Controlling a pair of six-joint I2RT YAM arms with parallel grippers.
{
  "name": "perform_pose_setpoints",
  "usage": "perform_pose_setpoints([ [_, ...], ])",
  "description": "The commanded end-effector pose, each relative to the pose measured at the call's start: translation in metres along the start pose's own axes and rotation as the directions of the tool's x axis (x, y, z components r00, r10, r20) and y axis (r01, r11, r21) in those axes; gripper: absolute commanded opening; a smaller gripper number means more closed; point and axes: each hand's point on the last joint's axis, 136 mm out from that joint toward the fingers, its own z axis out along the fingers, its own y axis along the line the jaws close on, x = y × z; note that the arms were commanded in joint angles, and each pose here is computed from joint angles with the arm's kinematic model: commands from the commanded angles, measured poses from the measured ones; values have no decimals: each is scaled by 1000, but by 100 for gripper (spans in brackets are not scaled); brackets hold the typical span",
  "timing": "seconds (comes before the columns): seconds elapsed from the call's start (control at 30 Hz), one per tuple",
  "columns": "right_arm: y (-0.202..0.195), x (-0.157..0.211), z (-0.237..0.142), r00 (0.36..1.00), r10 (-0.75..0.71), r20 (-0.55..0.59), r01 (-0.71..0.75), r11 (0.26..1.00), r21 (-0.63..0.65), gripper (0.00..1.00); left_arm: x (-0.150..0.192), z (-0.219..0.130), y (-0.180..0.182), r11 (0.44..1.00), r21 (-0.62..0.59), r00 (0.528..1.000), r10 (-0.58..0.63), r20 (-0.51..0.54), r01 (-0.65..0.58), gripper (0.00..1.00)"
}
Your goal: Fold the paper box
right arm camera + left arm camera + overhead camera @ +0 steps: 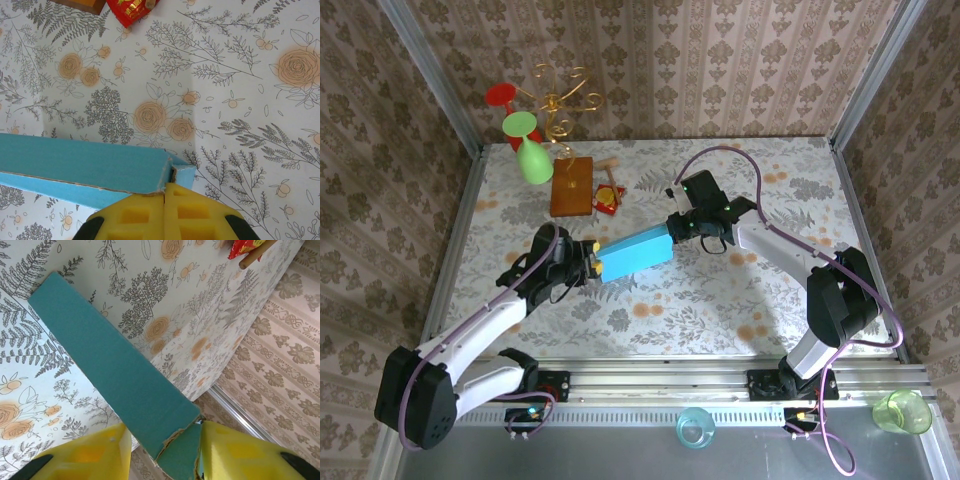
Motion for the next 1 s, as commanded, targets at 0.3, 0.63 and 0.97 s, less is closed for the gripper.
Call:
perform_pose_setpoints([
  [0.3,7,10,-10,998,43,-49,-44,999,-13,9,-11,3,22,998,-49,999,-26,36,28,33],
  [0.63,11,0,-18,989,142,-46,-144,989,-44,29,-11,5,23,998,-50,999,-26,35,27,35],
  [0.97,9,-14,-40,886,460,-54,-463,878,-119,49,-11,5,21,999,-45,999,-26,34,27,35],
])
